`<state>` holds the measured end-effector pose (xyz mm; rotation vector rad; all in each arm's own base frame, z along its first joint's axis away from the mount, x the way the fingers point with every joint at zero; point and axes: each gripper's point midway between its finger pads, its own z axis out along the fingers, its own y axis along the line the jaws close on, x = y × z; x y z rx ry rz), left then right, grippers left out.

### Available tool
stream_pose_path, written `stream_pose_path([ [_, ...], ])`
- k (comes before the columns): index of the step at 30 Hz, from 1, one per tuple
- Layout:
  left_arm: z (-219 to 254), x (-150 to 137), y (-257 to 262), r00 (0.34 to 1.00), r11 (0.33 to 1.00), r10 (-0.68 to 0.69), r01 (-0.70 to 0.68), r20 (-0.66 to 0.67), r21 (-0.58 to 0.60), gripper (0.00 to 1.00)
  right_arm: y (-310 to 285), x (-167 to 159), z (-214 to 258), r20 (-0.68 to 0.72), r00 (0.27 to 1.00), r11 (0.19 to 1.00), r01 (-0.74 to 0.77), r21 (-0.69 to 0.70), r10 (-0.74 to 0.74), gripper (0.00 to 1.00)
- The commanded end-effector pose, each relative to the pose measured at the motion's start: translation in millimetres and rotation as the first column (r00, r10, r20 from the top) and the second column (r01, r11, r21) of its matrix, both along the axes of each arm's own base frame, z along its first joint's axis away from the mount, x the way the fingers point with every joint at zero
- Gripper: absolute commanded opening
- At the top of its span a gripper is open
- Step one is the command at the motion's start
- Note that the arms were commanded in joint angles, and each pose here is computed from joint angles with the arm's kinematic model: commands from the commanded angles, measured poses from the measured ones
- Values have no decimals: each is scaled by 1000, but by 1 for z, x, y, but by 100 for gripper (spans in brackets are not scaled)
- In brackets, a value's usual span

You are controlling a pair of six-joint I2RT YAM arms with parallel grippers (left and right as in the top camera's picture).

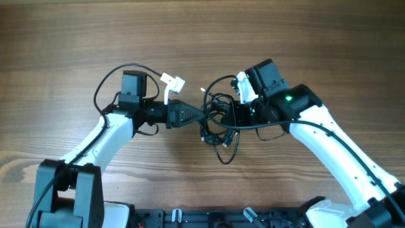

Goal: Untangle cables

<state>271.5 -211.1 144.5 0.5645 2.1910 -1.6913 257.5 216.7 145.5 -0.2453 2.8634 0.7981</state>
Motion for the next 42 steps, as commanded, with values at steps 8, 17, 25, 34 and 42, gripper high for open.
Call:
stream_pose_path([
  [8, -86, 40, 89, 819, 747, 550, -396, -162, 534, 4, -142, 59, -18, 170, 910, 839, 413, -353, -377, 4],
  [17, -108, 37, 168, 578, 542, 789, -497, -207, 678, 4, -128, 71, -11, 155, 925, 901, 374, -221, -346, 4],
  [25, -26, 20, 87, 870, 939, 344, -320, -355, 124, 24, -33, 51, 43, 151, 989, 950, -57, 307, 11, 4],
  [34, -11, 16, 42, 913, 975, 220, -212, -343, 61, 76, -1, 29, 66, 149, 982, 873, -175, 455, 119, 4],
  [42, -21, 34, 14, 892, 948, 312, -269, -326, 172, 71, 12, 25, 45, 139, 983, 935, -161, 317, 122, 4],
])
